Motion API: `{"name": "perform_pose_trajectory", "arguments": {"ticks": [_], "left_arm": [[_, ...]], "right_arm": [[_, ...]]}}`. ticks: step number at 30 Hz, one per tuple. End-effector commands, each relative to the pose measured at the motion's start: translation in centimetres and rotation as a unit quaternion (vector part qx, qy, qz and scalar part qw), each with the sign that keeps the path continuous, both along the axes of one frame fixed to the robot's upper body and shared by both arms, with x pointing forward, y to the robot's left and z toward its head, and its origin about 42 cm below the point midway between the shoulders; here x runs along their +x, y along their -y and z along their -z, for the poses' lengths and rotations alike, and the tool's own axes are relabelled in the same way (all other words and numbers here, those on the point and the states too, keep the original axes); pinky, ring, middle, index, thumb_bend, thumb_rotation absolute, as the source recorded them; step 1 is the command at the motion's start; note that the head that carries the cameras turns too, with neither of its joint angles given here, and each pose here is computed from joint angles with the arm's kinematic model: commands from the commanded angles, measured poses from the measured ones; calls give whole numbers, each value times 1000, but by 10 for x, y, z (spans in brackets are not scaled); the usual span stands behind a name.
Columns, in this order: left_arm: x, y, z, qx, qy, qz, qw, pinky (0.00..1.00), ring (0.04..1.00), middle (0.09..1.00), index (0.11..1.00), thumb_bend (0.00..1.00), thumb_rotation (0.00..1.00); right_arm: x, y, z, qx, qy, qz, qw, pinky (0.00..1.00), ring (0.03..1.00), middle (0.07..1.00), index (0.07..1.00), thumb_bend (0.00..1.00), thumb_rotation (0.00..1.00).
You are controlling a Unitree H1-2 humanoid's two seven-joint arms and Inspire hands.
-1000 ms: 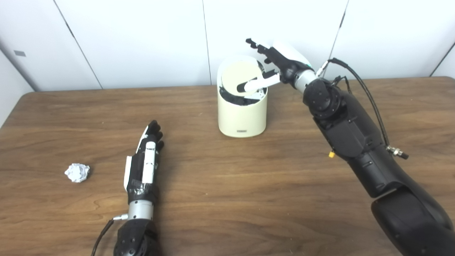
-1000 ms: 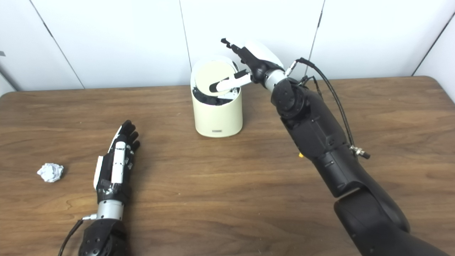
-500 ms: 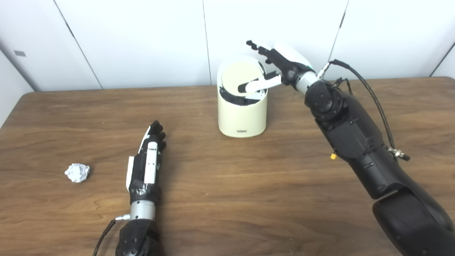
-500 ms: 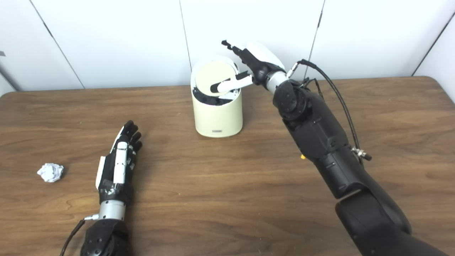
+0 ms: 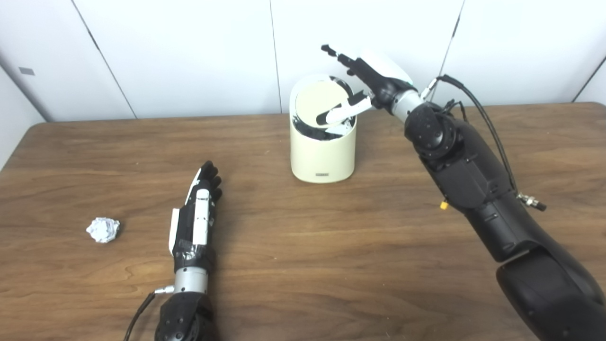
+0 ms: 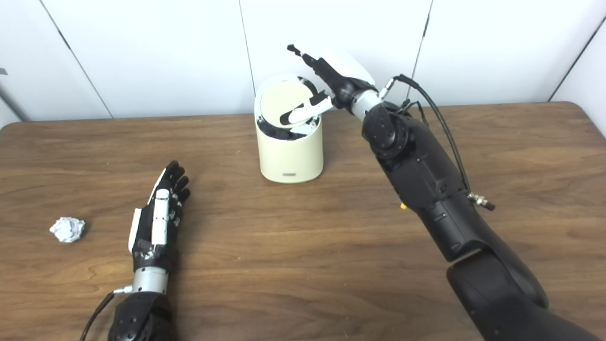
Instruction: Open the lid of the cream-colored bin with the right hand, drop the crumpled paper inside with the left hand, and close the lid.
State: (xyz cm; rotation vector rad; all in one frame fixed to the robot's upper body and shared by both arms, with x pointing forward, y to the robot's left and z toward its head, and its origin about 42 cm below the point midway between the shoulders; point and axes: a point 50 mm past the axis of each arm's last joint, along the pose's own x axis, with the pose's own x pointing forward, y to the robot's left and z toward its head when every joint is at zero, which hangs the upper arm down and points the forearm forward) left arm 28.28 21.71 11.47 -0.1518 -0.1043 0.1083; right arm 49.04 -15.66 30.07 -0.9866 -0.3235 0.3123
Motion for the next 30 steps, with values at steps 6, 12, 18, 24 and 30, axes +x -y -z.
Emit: {"name": "perform_pose_trajectory", "arguments": {"ticks": [6, 12, 18, 24, 30], "left_arm": [[1, 5, -4, -2, 12, 0, 1000, 960, 951, 949, 951, 404, 871], [0, 7, -5, 1, 9, 0, 1000, 949, 945, 943, 946, 365, 878], [-1, 8, -3, -1, 9, 1, 1000, 948, 945, 943, 941, 383, 862], [0, 9, -3, 0, 2, -3, 1000, 944, 934, 922, 915, 354, 871], [1, 9, -1, 10, 2, -1, 1000, 947, 940, 924, 911, 305, 921]], "right_arm": [[4, 14, -6, -22, 4, 10, 1000, 845, 930, 947, 948, 875, 127], [2, 12, -6, -5, -1, 7, 1000, 809, 924, 943, 943, 761, 353], [0, 8, -11, 42, -20, 1, 999, 796, 905, 940, 942, 645, 698], [-9, 0, -24, 75, -25, -28, 996, 845, 926, 957, 933, 565, 911], [-16, -4, -38, 144, -72, -31, 987, 908, 947, 956, 929, 525, 997]]}}
